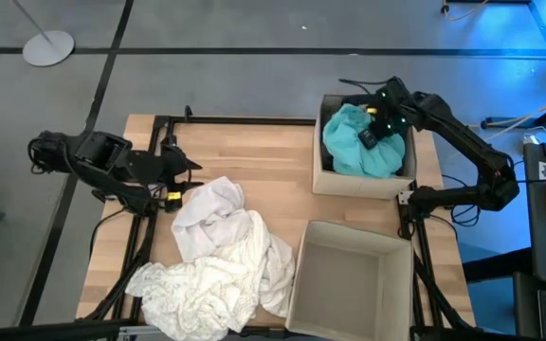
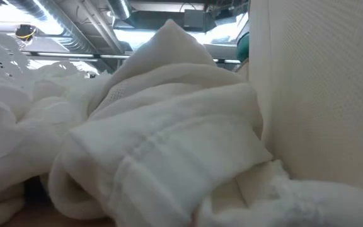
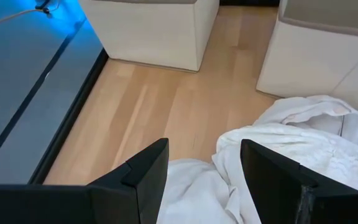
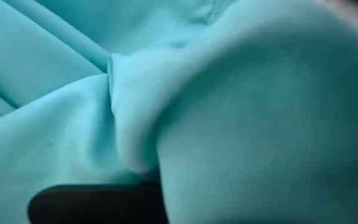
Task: Sort clothes
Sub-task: Put the light blue shorts into the top laundry organizer
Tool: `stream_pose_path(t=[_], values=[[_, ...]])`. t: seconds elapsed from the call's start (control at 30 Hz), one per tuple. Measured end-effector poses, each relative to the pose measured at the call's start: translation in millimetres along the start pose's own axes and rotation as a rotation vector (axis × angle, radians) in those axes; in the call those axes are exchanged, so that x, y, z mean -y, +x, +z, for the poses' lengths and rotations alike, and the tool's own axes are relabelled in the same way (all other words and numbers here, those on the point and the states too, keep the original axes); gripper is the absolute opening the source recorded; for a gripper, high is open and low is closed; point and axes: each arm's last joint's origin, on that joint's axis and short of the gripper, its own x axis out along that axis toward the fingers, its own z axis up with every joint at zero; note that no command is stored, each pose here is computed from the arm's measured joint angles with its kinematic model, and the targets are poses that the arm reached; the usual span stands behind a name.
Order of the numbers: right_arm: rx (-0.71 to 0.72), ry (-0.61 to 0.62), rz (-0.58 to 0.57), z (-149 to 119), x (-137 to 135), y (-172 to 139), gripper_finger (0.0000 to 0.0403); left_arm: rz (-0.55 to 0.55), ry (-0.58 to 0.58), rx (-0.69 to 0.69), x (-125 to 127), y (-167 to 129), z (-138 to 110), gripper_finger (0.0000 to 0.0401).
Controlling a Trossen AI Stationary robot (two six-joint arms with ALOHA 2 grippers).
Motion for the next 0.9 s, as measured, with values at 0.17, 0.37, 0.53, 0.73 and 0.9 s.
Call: stream_pose_path(t=[0.17, 0.37, 0.53, 0.73, 0.9], values=[[-0.056, 0.002, 0.006, -6, -1, 1, 0.0017, 0.005, 0.021, -0.018, 4, 6, 1, 0.0192], [-0.147, 0.011, -0.001, -24, 2, 30, 0.0017, 0.007, 0.031, -0.026, 5, 8, 2, 0.0192], [-0.087, 0.007, -0.010, -26, 2, 31, 0.0017, 0.007, 0.049, -0.027, 5, 9, 2, 0.0192], [-0.055, 0.008, -0.011, -23, 2, 32, 0.0017, 0.007, 0.048, -0.026, 5, 8, 2, 0.0192], [-0.044, 0.025, -0.021, -22, 3, 32, 0.0025, 0.007, 0.046, -0.027, 5, 8, 2, 0.0192]])
